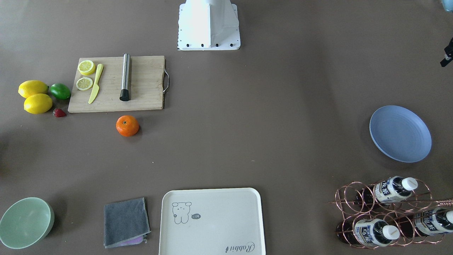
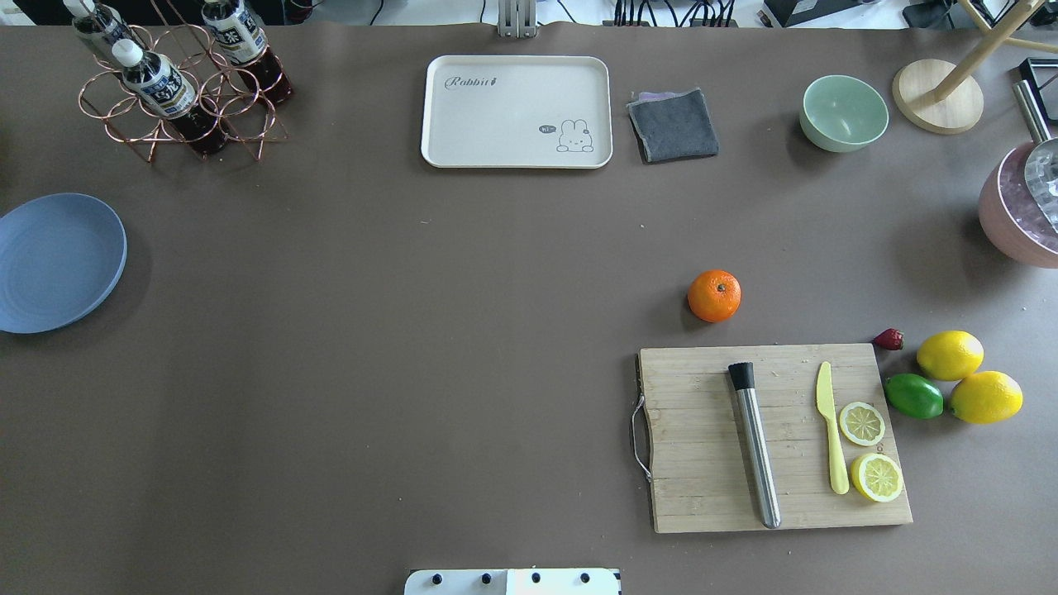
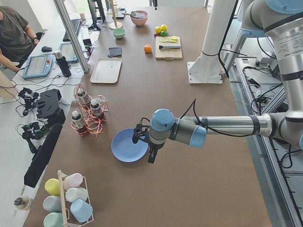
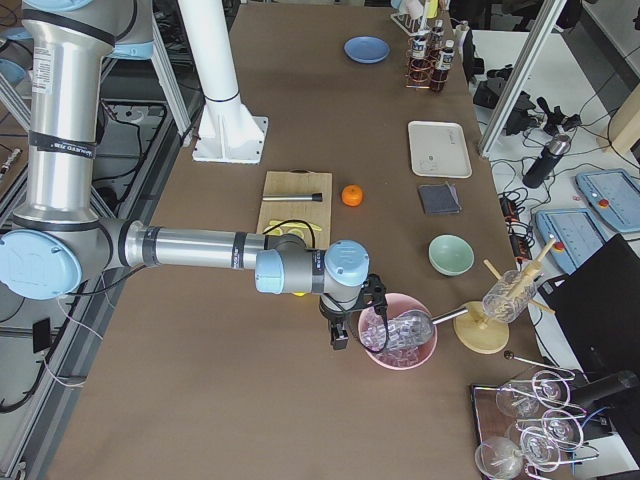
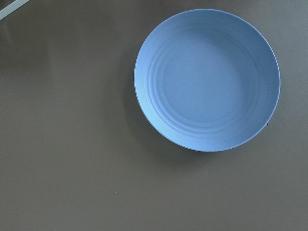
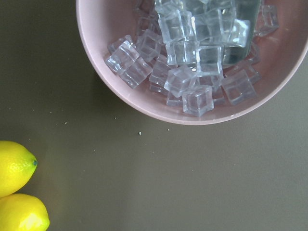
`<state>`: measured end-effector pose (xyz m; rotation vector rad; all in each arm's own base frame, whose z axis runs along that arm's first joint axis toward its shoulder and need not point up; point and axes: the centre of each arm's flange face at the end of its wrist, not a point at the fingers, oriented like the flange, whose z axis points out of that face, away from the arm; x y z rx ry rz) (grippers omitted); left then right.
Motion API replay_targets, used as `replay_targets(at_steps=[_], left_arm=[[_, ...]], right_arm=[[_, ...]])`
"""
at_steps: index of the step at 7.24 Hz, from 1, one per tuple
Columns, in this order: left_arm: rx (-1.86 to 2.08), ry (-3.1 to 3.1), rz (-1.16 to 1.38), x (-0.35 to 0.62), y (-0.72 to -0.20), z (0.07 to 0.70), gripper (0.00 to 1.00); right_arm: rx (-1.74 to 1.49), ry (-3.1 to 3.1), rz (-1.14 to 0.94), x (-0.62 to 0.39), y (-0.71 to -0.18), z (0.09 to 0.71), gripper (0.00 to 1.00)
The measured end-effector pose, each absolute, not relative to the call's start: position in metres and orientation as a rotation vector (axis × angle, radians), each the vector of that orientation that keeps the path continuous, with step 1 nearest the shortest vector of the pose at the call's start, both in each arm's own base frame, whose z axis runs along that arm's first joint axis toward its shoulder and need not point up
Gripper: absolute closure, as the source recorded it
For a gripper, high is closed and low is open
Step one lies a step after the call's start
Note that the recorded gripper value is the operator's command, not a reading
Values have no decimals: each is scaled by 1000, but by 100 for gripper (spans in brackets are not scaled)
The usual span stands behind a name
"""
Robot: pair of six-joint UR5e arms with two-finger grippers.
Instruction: Pick orange to plate
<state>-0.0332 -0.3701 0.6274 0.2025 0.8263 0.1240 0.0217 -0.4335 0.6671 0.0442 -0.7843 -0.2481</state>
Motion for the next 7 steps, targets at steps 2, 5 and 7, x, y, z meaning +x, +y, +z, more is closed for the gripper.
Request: replay_targets(at_steps=[2,5,7], left_arm=[[223,825,92,-47,-365,624,3],[214,824,66,-54,-354,629,3],[170,820,52,-52,-361,656,3]], right_arm=[[61,-788,-259,22,-427,659,0],[49,-788,-250,23,-420,662,0],[31,-805,-242,22,-419,671,0]])
